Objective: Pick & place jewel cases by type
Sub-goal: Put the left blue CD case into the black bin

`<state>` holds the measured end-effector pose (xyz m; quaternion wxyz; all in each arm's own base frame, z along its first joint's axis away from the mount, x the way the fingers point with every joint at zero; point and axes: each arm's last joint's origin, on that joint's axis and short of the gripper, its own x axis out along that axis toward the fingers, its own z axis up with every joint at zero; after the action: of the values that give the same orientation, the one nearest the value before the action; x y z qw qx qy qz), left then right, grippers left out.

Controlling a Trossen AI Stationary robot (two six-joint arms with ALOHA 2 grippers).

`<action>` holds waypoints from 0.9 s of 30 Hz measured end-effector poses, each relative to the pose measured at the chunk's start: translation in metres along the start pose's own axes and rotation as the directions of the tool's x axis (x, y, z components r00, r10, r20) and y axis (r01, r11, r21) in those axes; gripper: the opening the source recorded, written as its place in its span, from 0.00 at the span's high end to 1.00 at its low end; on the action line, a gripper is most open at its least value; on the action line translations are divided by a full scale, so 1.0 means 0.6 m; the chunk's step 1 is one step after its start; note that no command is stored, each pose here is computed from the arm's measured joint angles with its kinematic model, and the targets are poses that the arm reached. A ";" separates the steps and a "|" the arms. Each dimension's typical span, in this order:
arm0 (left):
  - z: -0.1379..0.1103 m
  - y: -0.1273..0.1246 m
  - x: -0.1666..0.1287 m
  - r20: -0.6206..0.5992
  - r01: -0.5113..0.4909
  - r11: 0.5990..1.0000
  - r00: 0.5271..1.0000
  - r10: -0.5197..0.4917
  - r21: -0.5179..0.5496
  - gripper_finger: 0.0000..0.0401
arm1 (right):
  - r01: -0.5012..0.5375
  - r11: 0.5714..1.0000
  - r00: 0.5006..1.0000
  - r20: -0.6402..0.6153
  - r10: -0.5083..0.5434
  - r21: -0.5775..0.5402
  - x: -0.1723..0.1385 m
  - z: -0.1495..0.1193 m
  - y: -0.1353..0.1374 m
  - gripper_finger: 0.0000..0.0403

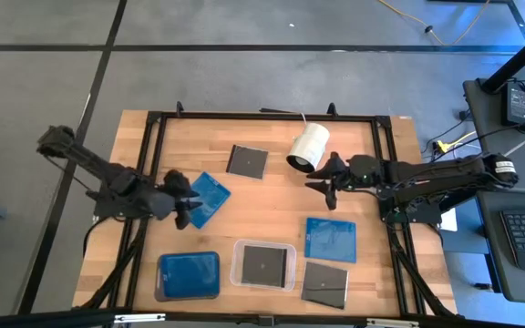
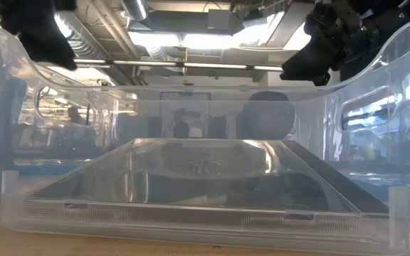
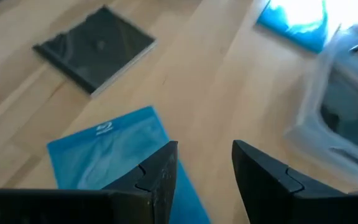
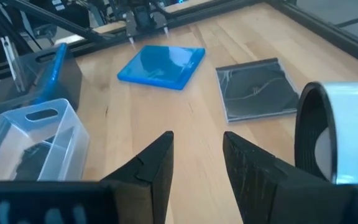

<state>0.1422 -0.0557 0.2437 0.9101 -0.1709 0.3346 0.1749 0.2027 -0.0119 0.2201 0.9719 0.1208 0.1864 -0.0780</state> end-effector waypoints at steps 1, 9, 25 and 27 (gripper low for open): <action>0.003 0.003 0.007 -0.022 -0.012 1.000 1.000 0.012 0.002 0.63 | 0.002 1.000 1.000 -0.008 -0.002 -0.001 0.002 -0.002 0.000 0.64; 0.023 0.033 0.067 -0.183 -0.123 0.992 0.977 0.114 -0.036 0.63 | 0.013 1.000 0.999 -0.051 -0.013 -0.003 0.020 -0.012 -0.002 0.64; 0.036 0.067 0.212 -0.372 -0.084 0.996 0.925 0.084 0.015 0.64 | 0.014 0.998 0.997 -0.071 -0.018 -0.054 0.049 -0.025 -0.003 0.64; 0.033 0.072 0.227 -0.402 -0.067 0.997 0.913 0.071 0.024 0.64 | 0.015 0.998 0.997 -0.074 -0.019 -0.054 0.050 -0.026 -0.003 0.64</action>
<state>0.2316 0.0184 0.1584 0.8160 -0.1870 0.5211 0.1664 0.2248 -0.0130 0.1944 0.9664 0.0960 0.2257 -0.0766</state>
